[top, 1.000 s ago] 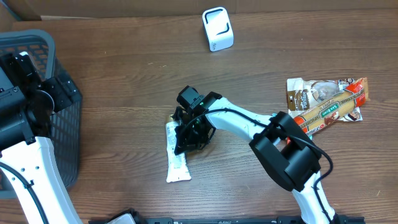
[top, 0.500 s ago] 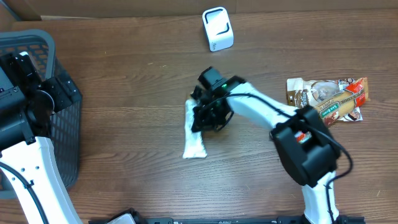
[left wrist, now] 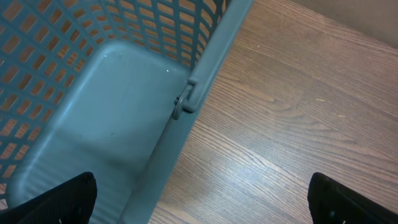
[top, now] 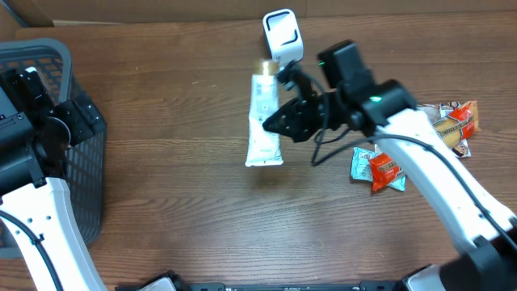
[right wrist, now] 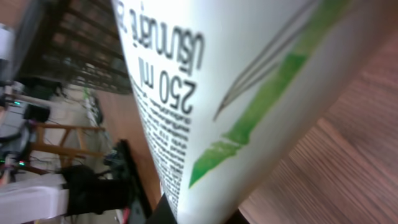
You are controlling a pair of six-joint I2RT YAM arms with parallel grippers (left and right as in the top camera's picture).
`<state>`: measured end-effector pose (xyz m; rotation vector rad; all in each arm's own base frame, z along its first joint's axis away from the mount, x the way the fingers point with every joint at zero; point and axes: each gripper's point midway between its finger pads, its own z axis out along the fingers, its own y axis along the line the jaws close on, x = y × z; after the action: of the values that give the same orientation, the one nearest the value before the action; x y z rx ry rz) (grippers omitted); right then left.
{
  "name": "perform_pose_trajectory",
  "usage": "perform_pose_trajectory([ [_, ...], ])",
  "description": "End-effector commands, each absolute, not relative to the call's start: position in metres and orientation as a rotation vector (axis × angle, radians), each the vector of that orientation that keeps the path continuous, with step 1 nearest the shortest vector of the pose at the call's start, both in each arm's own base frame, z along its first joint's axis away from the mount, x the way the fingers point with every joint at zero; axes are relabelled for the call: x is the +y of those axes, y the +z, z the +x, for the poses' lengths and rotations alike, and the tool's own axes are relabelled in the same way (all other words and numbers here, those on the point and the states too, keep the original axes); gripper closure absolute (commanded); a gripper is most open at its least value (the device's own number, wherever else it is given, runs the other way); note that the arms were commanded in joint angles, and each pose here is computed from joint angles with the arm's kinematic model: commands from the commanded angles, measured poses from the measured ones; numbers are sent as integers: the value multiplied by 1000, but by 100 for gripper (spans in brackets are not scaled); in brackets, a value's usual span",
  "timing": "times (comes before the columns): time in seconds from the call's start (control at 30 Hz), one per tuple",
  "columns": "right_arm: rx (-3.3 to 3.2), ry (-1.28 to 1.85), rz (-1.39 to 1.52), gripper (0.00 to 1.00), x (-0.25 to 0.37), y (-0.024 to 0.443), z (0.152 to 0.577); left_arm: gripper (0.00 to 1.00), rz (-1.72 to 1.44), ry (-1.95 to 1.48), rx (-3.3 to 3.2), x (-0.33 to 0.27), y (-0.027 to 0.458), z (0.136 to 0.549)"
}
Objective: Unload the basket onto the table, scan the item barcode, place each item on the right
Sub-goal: 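Carry the white tube up toward the scanner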
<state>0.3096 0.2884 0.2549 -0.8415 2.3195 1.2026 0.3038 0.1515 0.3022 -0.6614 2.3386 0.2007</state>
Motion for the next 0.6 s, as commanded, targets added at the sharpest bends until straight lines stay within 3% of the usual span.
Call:
perform_pose_trajectory([
  [0.0,2185,1308,-847,96,279,301,298,1,-629,204,2345,151,303,305],
  [0.17,2169,1313,-795,97,270,315,300,0,-630,205,2345,151,303,305],
  [0.43,2120,1114,-686,97,265,323,339,0,-630,205,2345,152,303,305],
  [0.57,2169,528,-411,96,222,297,407,1,-630,205,2345,151,303,305],
])
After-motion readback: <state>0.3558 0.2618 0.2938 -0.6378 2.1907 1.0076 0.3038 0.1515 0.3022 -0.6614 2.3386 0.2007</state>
